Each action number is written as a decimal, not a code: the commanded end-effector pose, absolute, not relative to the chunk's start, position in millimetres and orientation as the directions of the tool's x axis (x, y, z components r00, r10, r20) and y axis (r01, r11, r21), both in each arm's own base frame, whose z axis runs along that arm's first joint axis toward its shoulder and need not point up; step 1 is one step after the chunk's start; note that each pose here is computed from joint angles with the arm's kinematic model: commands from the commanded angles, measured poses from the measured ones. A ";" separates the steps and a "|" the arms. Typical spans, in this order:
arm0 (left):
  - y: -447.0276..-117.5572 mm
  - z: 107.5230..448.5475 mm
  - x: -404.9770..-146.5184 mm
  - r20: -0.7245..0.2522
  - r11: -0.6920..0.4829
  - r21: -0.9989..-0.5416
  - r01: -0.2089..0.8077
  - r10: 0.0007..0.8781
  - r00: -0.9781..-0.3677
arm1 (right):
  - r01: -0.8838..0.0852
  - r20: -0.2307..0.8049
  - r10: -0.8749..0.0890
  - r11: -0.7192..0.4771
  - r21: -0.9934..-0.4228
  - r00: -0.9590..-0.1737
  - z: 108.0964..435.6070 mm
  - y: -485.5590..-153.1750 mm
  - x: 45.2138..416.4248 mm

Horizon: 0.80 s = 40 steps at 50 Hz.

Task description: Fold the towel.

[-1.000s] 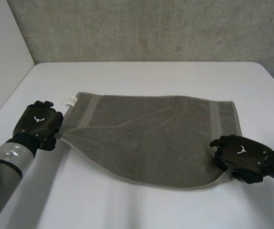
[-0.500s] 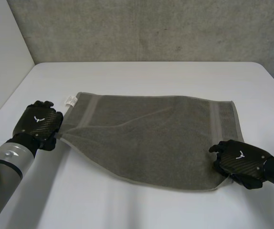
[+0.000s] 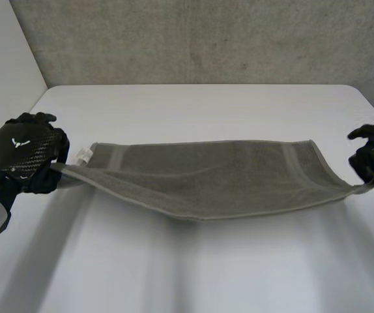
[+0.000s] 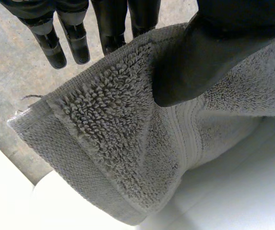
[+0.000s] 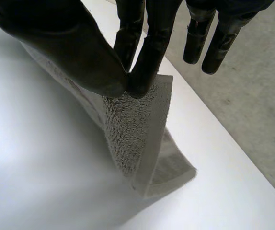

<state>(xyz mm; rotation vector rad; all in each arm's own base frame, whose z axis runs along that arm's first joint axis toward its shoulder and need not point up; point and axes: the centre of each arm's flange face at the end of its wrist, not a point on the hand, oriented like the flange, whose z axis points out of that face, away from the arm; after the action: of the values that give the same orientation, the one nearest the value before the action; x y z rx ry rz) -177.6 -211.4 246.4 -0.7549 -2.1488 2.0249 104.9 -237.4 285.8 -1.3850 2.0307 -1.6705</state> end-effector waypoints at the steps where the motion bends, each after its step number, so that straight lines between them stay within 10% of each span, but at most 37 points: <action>1: -212.0 239.0 -178.4 -0.241 0.042 -0.957 0.288 0.440 -0.865 | -0.530 0.400 -0.711 -0.046 -0.847 -0.578 293.2 -247.8 96.5; 12: -251.9 198.0 -199.2 -0.182 0.187 -0.928 0.322 0.527 -0.830 | -0.518 0.299 -0.780 0.038 -0.855 -0.550 267.8 -302.4 99.6; 40: -375.0 149.7 -244.2 -0.206 0.180 -0.920 0.347 0.532 -0.821 | -0.581 0.525 -0.564 -0.095 -0.808 -0.638 186.0 -414.8 172.9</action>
<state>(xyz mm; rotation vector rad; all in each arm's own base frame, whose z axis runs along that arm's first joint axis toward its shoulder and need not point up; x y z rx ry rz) -239.6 -362.5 167.5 -0.8532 -2.2855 1.7213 160.2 -405.1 208.3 -1.3398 2.1232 -1.9017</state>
